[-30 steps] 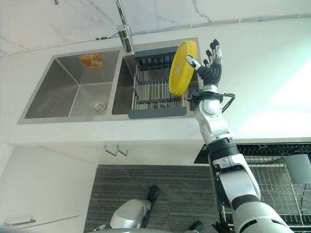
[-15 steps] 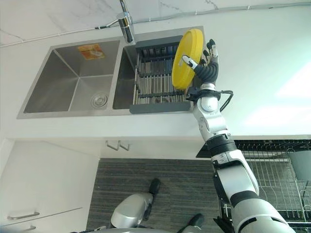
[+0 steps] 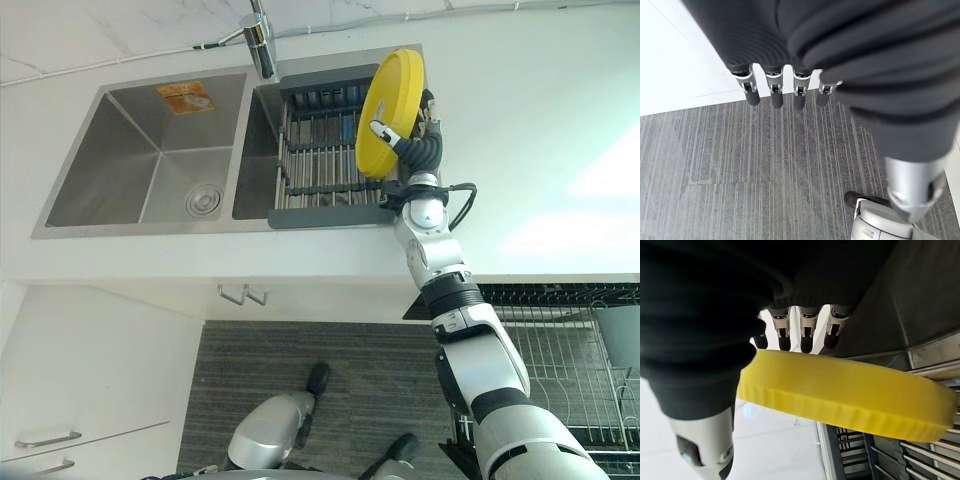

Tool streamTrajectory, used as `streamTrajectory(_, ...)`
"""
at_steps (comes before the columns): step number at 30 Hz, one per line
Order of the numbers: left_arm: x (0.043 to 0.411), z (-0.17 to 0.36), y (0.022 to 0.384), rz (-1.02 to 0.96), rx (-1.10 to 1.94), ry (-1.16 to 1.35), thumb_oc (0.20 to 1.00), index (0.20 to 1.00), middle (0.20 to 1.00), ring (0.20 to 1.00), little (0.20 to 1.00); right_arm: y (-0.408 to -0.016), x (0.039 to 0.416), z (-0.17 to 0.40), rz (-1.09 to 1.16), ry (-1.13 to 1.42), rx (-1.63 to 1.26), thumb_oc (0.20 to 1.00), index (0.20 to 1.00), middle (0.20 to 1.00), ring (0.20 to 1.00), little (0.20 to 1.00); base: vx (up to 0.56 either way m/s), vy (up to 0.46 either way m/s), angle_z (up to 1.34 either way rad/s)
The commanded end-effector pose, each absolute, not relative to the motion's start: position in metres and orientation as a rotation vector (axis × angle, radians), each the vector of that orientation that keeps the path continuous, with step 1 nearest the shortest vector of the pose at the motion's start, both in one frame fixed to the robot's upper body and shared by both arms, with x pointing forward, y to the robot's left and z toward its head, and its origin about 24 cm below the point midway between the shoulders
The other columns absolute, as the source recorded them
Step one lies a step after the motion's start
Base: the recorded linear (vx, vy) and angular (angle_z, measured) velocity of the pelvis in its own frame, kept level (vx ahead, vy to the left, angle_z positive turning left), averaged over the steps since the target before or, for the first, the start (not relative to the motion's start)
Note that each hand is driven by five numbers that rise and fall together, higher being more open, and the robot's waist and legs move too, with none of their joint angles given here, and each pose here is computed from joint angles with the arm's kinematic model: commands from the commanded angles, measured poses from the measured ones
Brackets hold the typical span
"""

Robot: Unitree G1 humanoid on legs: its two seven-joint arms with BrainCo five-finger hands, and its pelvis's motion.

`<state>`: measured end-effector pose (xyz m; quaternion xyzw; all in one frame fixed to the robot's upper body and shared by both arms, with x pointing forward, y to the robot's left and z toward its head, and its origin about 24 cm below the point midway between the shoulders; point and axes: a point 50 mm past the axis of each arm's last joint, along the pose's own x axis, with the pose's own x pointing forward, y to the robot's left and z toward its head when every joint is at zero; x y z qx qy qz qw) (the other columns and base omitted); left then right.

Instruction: Place the dishes in the dishwasher.

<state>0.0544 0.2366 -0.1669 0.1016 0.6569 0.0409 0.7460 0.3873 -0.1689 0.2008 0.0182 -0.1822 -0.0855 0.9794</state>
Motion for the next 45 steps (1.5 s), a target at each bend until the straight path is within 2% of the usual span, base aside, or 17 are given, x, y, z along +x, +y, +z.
streamTrajectory(1,0.047,-0.163,0.257,0.069,0.361,1.476,1.000,1.000,1.000,1.000,1.000,-0.158,0.389,0.239,-0.124,-0.499,0.019,1.000,1.000,1.000,1.000,1.000,0.00,0.000,0.00)
streamTrajectory(24,0.050,-0.158,0.267,0.038,0.397,1.479,1.000,1.000,1.000,1.000,1.000,-0.176,0.395,0.245,-0.211,-0.475,-0.018,1.000,1.000,1.000,1.000,1.000,0.03,0.008,0.04)
streamTrajectory(25,0.049,-0.158,0.268,0.039,0.394,1.481,1.000,1.000,1.000,1.000,1.000,-0.177,0.396,0.245,-0.219,-0.474,-0.017,0.498,0.498,0.498,0.498,0.498,0.03,0.015,0.04)
streamTrajectory(26,0.050,-0.158,0.268,0.040,0.390,1.482,1.000,1.000,1.000,1.000,1.000,-0.178,0.396,0.246,-0.233,-0.475,-0.019,0.200,0.200,0.200,0.200,0.200,0.00,0.000,0.00)
streamTrajectory(39,0.062,-0.157,0.263,0.035,0.359,1.431,1.000,1.000,1.000,1.000,1.000,-0.185,0.394,0.259,-0.325,-0.543,-0.048,0.200,0.200,0.200,0.200,0.200,-0.04,-0.008,0.00)
streamTrajectory(45,0.061,-0.159,0.261,0.034,0.369,1.422,1.000,1.000,1.000,1.000,1.000,-0.174,0.385,0.266,-0.267,-0.653,0.038,0.200,0.200,0.200,0.200,0.200,-0.05,-0.056,-0.01)
